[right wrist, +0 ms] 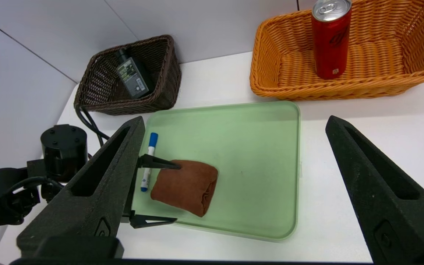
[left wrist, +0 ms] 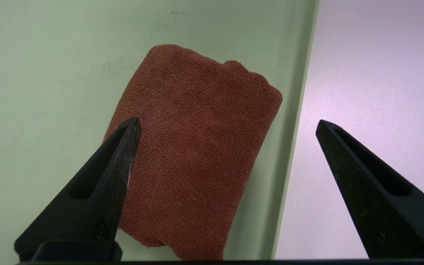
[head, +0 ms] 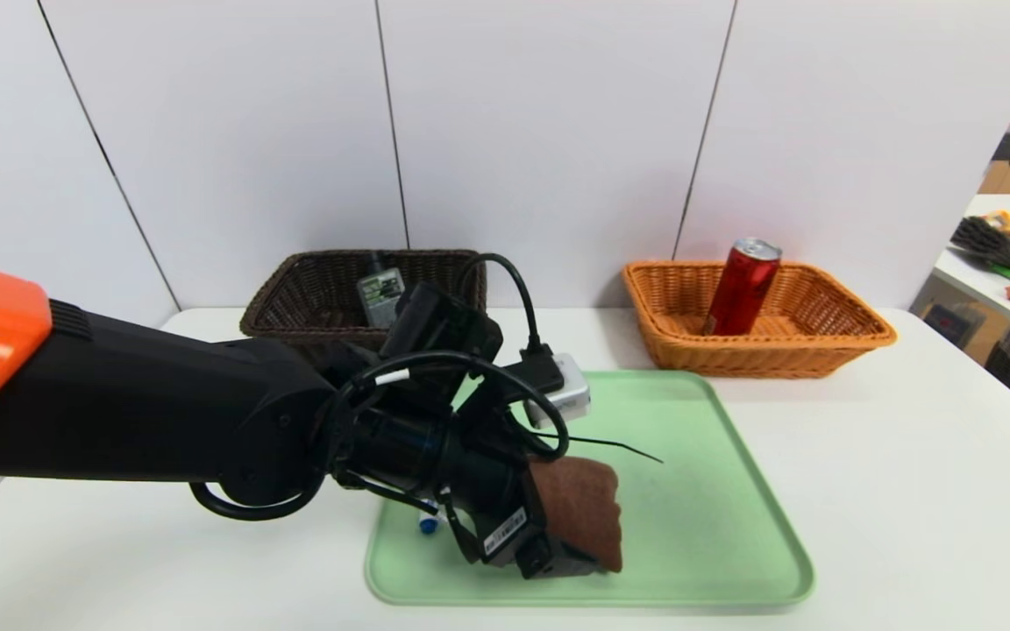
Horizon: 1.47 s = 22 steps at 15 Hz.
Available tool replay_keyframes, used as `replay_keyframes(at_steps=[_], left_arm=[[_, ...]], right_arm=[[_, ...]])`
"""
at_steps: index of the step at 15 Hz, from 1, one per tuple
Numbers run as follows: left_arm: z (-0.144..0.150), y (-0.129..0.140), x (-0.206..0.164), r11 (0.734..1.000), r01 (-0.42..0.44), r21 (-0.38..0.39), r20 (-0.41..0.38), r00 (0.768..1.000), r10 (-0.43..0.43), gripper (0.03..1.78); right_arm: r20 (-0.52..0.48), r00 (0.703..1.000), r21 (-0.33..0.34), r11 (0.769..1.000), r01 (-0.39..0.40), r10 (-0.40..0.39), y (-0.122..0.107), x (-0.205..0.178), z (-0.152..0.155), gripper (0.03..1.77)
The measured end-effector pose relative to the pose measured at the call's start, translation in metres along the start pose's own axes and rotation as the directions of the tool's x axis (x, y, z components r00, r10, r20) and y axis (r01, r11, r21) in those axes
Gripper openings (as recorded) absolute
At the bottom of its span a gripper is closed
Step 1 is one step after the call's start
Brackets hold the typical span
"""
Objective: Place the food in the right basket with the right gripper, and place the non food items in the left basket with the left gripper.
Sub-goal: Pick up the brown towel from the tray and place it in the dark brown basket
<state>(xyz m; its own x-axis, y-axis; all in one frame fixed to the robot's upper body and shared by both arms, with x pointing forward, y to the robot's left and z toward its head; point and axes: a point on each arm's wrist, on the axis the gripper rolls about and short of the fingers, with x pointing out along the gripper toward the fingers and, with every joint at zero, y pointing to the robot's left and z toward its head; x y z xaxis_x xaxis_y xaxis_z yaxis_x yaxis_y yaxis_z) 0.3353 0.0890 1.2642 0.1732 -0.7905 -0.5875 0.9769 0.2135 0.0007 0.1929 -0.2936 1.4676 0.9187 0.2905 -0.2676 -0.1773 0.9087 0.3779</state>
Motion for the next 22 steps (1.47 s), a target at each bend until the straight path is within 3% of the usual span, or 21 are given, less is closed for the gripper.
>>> replay_keyframes(at_steps=[6,22], left_arm=[[-0.005,0.015,0.012,1.0,-0.013,-0.017,-0.02,1.0,0.012,1.69],[-0.018,0.019,0.03,0.999,0.003,-0.045,-0.065,0.998,-0.006,1.69]], right_arm=[[-0.001,1.0,0.001,1.0,-0.019,0.019,0.0,-0.003,0.0,1.69],[0.014,0.999,0.004,1.0,-0.03,0.03,0.002,0.0,0.003,1.7]])
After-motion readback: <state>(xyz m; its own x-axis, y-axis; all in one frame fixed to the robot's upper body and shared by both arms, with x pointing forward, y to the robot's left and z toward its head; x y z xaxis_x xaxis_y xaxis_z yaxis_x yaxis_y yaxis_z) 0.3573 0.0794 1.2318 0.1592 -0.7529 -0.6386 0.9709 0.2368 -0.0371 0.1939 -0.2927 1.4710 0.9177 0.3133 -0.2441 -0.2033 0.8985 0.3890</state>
